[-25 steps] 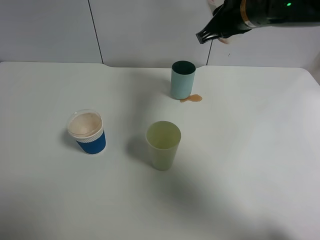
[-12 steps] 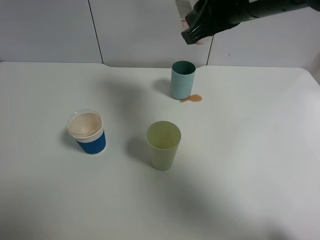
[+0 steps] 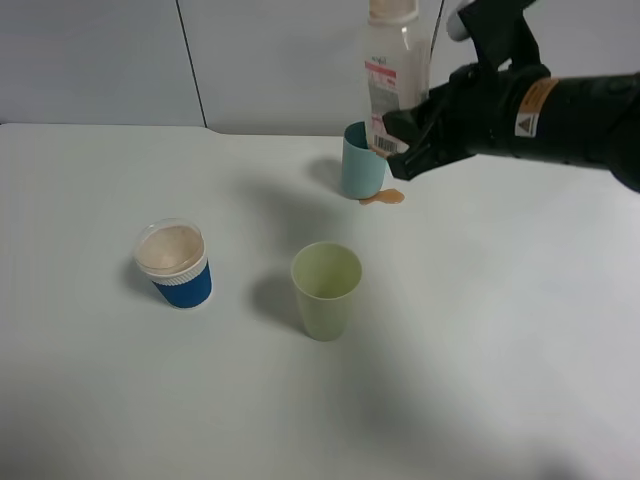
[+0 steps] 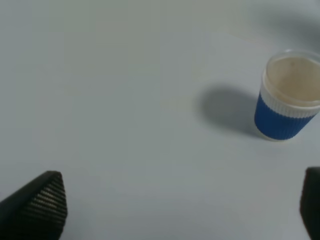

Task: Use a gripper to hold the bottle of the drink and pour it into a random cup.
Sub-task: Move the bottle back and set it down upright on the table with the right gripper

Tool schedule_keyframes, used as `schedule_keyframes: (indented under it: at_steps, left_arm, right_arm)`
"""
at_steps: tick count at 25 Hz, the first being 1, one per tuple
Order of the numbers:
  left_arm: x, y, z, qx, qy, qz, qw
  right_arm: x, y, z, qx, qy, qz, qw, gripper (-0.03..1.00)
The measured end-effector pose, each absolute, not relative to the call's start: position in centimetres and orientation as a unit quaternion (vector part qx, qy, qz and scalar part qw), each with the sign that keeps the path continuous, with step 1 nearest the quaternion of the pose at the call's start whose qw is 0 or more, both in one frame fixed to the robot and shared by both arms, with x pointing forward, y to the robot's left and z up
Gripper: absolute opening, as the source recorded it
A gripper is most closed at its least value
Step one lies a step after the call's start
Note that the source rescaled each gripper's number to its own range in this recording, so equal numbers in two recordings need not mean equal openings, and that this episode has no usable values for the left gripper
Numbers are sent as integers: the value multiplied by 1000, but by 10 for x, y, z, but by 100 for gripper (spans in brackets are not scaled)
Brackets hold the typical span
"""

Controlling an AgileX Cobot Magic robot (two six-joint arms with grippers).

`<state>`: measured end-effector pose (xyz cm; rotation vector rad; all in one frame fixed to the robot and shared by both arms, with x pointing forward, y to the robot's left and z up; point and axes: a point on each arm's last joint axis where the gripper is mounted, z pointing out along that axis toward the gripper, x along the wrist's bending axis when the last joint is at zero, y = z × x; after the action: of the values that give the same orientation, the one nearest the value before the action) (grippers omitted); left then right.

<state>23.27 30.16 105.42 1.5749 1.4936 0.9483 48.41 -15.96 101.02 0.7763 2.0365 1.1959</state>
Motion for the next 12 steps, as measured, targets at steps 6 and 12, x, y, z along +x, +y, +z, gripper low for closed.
schedule_keyframes:
  at_steps: [6,12]
  left_arm:
    - [233,302,1054,616,584,373,375]
    - [233,302,1054,616,584,373,375]
  right_arm:
    - [467,-188,975,342,761,455,312,0]
    - [452,-214,952,380,741,446,328,0]
